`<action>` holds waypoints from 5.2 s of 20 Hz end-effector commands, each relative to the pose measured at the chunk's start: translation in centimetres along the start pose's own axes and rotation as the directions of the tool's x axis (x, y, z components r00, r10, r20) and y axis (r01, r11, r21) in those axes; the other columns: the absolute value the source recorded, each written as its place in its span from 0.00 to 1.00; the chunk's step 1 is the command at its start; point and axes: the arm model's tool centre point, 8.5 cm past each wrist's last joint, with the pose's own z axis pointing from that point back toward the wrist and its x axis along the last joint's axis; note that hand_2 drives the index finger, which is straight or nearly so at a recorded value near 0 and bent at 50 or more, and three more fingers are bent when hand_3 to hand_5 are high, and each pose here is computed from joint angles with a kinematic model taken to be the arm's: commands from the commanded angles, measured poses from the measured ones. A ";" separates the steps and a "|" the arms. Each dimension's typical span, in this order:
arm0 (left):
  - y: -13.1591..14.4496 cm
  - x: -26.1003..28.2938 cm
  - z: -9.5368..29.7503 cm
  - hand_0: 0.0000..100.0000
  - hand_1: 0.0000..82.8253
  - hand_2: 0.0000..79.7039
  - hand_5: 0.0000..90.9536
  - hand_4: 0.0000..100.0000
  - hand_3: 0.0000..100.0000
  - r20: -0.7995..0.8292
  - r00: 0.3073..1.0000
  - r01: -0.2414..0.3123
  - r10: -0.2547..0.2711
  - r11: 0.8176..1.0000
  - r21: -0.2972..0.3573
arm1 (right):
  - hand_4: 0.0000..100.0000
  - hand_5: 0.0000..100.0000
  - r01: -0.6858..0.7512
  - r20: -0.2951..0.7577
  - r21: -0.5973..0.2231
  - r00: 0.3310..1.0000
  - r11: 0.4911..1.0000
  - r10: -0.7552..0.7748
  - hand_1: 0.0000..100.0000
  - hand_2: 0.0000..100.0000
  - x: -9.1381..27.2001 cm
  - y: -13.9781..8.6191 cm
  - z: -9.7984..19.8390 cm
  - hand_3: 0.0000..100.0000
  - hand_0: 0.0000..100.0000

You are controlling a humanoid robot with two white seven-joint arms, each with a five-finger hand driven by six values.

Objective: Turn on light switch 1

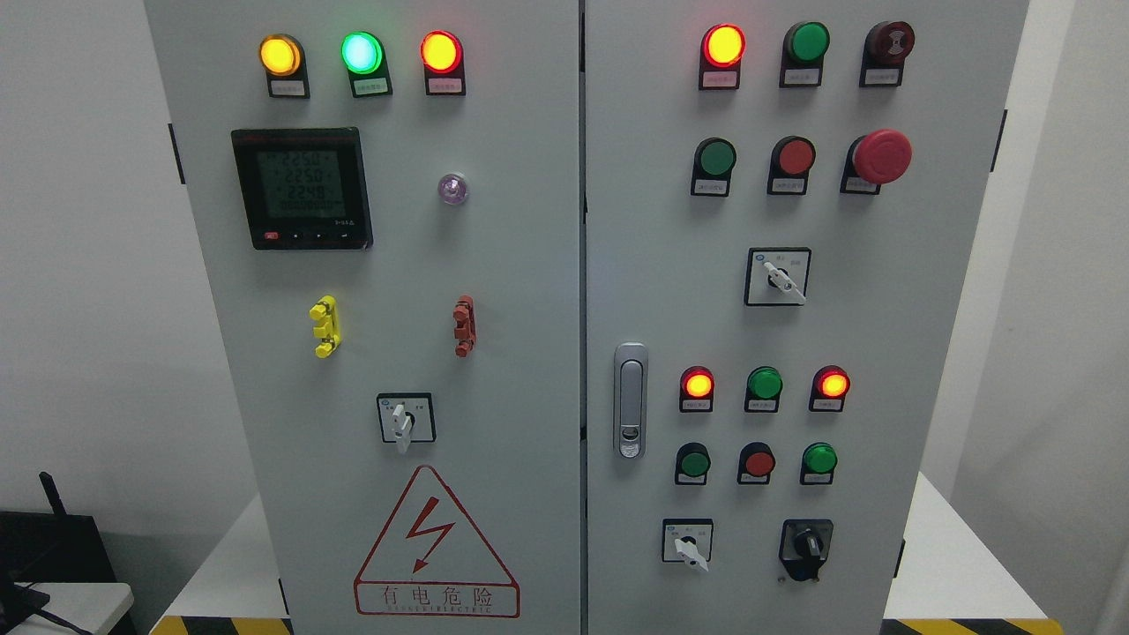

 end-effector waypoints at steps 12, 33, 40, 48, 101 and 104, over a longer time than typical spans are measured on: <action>17.5 21.0 13.1 0.48 0.00 0.00 0.17 0.38 0.26 0.796 0.597 -0.310 -0.100 0.886 0.344 | 0.00 0.00 0.008 0.000 0.001 1.000 1.000 -0.008 0.39 0.00 0.0 0.1 0.0 0.00 0.12; 12.3 40.1 30.0 0.00 0.03 0.45 0.67 0.76 0.67 0.915 -0.107 0.002 -0.388 0.921 0.390 | 0.00 0.00 0.008 0.000 0.001 1.000 1.000 -0.008 0.39 0.00 0.0 0.1 0.0 0.00 0.12; 7.5 44.1 31.1 0.00 0.09 0.55 0.80 0.84 0.77 0.918 -0.224 0.028 -0.328 0.939 0.343 | 0.00 0.00 0.008 -0.002 0.001 1.000 1.000 -0.008 0.39 0.00 0.0 0.1 0.0 0.00 0.12; 0.2 48.5 33.8 0.00 0.11 0.56 0.83 0.84 0.79 0.927 -0.308 0.104 -0.216 0.960 0.258 | 0.00 0.00 0.008 0.001 0.001 1.000 1.000 -0.008 0.39 0.00 0.1 0.1 0.0 0.00 0.12; -14.4 55.2 37.4 0.13 0.53 0.56 0.95 0.88 0.79 0.977 -0.013 -0.236 -0.211 0.951 0.202 | 0.00 0.00 0.008 0.001 0.000 1.000 1.000 -0.008 0.39 0.00 0.1 0.0 0.0 0.00 0.12; -14.1 55.4 37.7 0.14 0.52 0.55 0.95 0.88 0.77 0.978 -0.008 -0.253 -0.209 0.946 0.200 | 0.00 0.00 0.008 0.001 0.001 1.000 1.000 -0.008 0.39 0.00 0.1 0.1 0.0 0.00 0.12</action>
